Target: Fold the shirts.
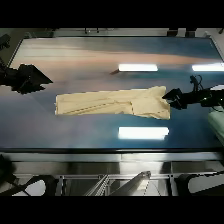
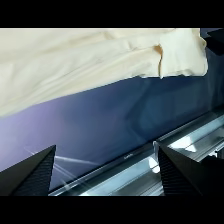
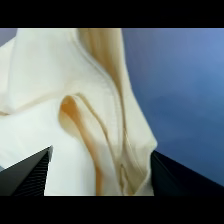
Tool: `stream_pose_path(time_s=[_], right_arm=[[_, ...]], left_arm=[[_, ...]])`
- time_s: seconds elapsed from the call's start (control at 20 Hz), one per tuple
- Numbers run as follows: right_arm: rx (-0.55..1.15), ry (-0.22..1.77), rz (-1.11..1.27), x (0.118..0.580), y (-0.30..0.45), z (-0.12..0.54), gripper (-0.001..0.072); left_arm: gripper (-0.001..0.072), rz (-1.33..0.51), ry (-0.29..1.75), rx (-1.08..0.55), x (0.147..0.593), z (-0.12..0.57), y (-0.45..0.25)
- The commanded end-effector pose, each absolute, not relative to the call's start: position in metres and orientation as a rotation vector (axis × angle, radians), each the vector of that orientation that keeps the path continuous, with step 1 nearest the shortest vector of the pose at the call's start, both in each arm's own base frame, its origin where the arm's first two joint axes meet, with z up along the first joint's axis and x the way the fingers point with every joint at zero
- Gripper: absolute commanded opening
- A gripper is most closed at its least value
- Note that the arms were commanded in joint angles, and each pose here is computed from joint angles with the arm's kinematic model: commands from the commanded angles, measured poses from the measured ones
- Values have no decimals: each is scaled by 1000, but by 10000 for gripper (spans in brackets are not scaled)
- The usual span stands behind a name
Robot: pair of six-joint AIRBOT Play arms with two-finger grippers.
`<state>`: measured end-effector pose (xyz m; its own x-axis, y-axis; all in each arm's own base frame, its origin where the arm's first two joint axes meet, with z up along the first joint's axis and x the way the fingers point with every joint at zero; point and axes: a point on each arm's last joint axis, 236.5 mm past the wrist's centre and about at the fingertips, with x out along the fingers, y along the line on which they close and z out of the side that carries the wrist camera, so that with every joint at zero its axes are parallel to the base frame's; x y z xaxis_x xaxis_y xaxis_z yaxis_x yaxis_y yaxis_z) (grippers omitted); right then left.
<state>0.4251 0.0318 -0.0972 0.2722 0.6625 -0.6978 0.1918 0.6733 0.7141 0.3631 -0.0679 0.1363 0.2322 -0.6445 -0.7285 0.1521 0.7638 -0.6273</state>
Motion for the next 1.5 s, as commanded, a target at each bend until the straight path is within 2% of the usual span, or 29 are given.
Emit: stream_pose_path(time_s=[0.0,0.05,0.1,0.2,0.25,0.3,0.4,0.45,0.5,0.7,0.95,1.15,1.35,1.45], right_arm=[[807,1311,441,429,66,-96,705],[816,1318,469,428,76,-94,695],[823,1318,502,428,85,-90,564],[847,1307,569,427,101,-82,255],[866,1298,597,427,106,-75,45],[887,1292,629,426,110,-68,22],[899,1287,710,417,112,-51,21],[909,1295,743,410,111,-41,20],[918,1298,773,403,108,-31,20],[949,1279,836,385,86,11,20],[982,1268,905,358,59,48,20],[1022,1261,930,346,42,60,20],[1065,1210,964,346,35,74,20],[1087,1160,980,352,34,83,20]], left_arm=[[697,-612,1222,-449,362,138,-86],[697,-624,1218,-438,363,138,-93],[697,-629,1207,-430,365,139,-98],[696,-640,1187,-417,371,139,-109],[695,-648,1189,-413,374,135,-115],[659,-661,1204,-410,375,130,-122],[237,-698,1253,-402,380,108,-145],[85,-718,1281,-396,384,93,-161],[14,-739,1302,-382,388,77,-179],[14,-786,1397,-327,394,-13,-261],[13,-819,1604,-240,372,-91,-333],[13,-760,1684,-79,372,-113,-349],[14,-794,1742,-44,362,-122,-375],[14,-842,1751,-112,354,-117,-392]])
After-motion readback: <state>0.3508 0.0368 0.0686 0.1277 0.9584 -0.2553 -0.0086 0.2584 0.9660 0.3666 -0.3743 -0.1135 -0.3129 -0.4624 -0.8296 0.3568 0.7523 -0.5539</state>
